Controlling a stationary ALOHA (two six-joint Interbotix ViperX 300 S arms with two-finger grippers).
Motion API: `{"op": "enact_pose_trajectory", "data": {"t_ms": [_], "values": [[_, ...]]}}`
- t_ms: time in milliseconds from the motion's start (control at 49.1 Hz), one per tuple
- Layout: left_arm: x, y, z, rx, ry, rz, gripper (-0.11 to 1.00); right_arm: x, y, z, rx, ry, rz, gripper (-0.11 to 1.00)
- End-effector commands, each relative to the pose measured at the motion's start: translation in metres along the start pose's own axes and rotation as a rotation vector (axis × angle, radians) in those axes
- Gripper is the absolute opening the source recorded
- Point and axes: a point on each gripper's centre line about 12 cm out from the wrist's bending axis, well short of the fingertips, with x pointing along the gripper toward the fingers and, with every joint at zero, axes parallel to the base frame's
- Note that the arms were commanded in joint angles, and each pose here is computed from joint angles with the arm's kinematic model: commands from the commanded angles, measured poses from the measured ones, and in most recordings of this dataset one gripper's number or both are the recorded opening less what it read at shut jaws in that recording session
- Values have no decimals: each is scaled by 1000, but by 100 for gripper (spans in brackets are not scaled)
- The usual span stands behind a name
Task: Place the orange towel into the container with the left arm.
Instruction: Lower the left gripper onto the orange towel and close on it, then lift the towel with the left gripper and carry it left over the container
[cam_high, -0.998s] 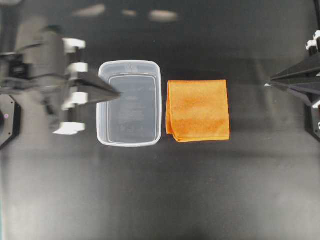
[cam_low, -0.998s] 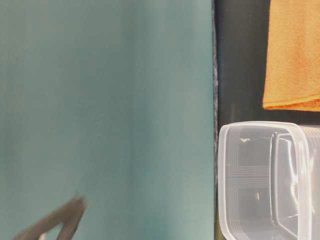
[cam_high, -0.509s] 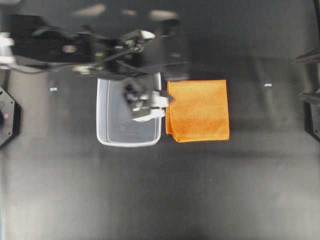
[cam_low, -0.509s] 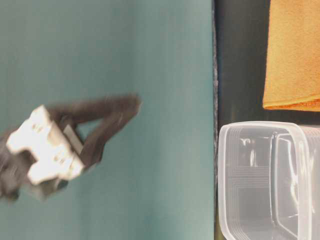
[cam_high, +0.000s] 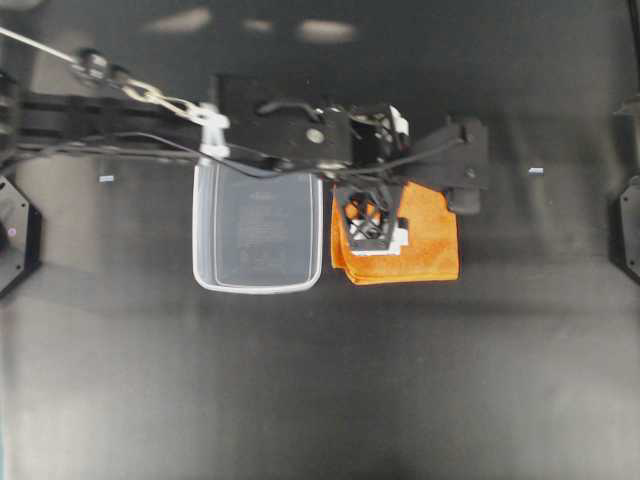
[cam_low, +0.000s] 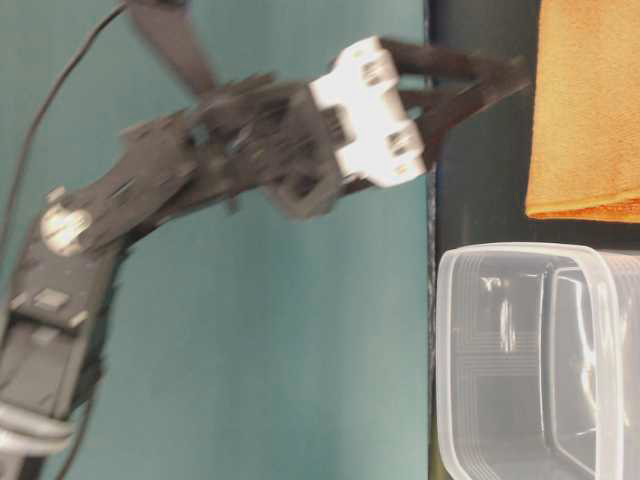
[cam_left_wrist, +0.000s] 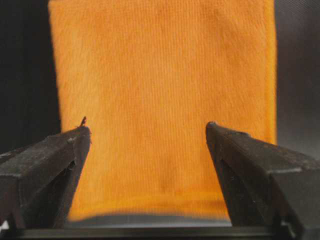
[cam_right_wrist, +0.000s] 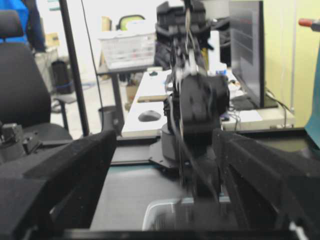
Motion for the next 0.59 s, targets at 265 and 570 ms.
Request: {"op": "enact_pose_trajectory", "data": {"t_ms": [265, 570], "values": [[58, -28, -13, 46, 88, -26, 90, 2, 1, 3, 15, -6, 5, 75], [59, -33, -18, 57, 136, -32, 74, 3, 1, 1, 13, -1, 3, 75]]}}
